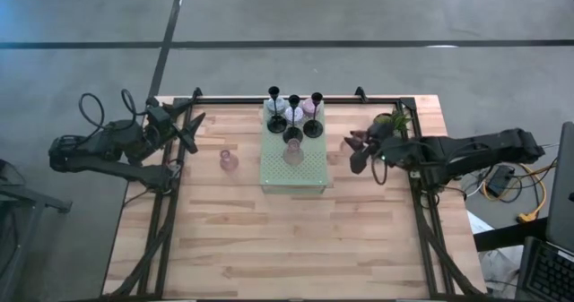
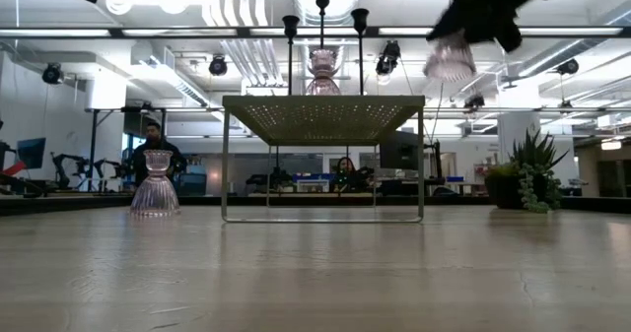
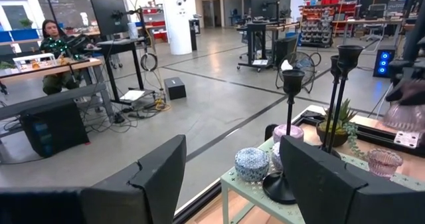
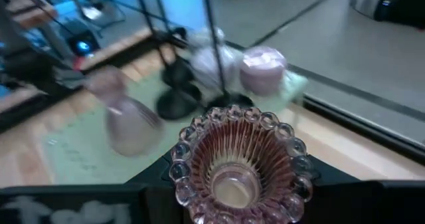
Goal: Pick & Place candle stick holders
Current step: Put the right pink candle holder on the shelf
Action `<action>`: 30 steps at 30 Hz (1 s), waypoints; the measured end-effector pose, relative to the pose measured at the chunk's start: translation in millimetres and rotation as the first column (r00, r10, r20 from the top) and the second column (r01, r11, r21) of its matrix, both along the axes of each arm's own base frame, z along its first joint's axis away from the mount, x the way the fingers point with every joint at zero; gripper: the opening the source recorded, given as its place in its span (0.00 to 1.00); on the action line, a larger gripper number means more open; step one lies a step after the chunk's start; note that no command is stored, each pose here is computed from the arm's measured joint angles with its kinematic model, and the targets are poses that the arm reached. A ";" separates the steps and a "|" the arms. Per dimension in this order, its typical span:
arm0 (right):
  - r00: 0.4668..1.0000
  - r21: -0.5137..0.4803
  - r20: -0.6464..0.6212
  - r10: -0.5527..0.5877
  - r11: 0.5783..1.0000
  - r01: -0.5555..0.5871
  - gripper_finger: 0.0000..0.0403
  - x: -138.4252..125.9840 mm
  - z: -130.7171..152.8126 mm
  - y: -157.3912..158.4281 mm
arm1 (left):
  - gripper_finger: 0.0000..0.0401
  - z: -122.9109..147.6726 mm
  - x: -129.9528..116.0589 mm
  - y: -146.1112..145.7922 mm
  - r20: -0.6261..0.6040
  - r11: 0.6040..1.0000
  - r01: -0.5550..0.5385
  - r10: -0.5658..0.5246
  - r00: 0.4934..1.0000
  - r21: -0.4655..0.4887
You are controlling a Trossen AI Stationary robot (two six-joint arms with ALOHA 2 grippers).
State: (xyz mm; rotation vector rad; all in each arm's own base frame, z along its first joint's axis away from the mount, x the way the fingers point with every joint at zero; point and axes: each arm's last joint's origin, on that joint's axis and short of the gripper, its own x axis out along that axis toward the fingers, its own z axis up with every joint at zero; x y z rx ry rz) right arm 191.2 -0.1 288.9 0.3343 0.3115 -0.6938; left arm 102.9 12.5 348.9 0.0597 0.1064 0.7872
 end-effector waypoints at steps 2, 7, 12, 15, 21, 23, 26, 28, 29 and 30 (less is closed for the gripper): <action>1.000 -0.004 0.014 0.028 1.000 -0.027 0.30 7.3 13.3 1.8 | 0.62 0.3 0.0 0.0 0.003 1.000 0.000 0.000 1.000 0.000; 0.995 -0.052 -0.027 0.095 0.994 -0.096 0.30 37.3 32.6 10.3 | 0.62 0.4 0.0 0.0 0.004 1.000 0.000 0.000 1.000 -0.001; 0.986 -0.051 -0.117 0.122 0.990 -0.129 0.30 71.8 17.5 26.4 | 0.62 0.3 0.0 0.0 0.004 1.000 0.000 0.000 1.000 -0.001; 0.983 -0.061 -0.153 0.099 0.992 -0.109 0.30 86.3 3.8 39.2 | 0.62 0.3 0.0 0.0 0.004 1.000 0.000 0.000 1.000 -0.001; 0.979 -0.123 -0.193 0.060 0.989 -0.085 0.30 107.3 -8.6 58.0 | 0.62 0.3 0.0 0.0 0.003 1.000 0.000 0.000 1.000 0.000; 0.978 -0.126 -0.200 0.061 0.988 -0.087 0.30 113.8 -10.5 60.8 | 0.62 0.3 -0.1 0.0 0.004 1.000 0.000 0.000 1.000 0.000; 0.971 -0.134 -0.229 0.064 0.986 -0.096 0.30 121.8 -17.6 64.2 | 0.62 0.3 -0.1 0.0 0.003 1.000 0.000 0.000 1.000 0.000; 0.969 -0.135 -0.240 0.063 0.986 -0.097 0.30 126.2 -21.8 65.6 | 0.62 0.3 -0.1 0.0 0.000 1.000 0.001 -0.001 1.000 0.002; 0.966 -0.138 -0.249 0.061 0.986 -0.098 0.30 127.7 -24.6 66.0 | 0.62 0.3 -0.1 0.0 -0.003 1.000 0.001 -0.001 1.000 0.005; 0.966 -0.138 -0.254 0.058 0.986 -0.095 0.30 129.0 -26.9 66.3 | 0.62 0.3 -0.1 0.0 -0.007 1.000 0.001 -0.001 1.000 0.010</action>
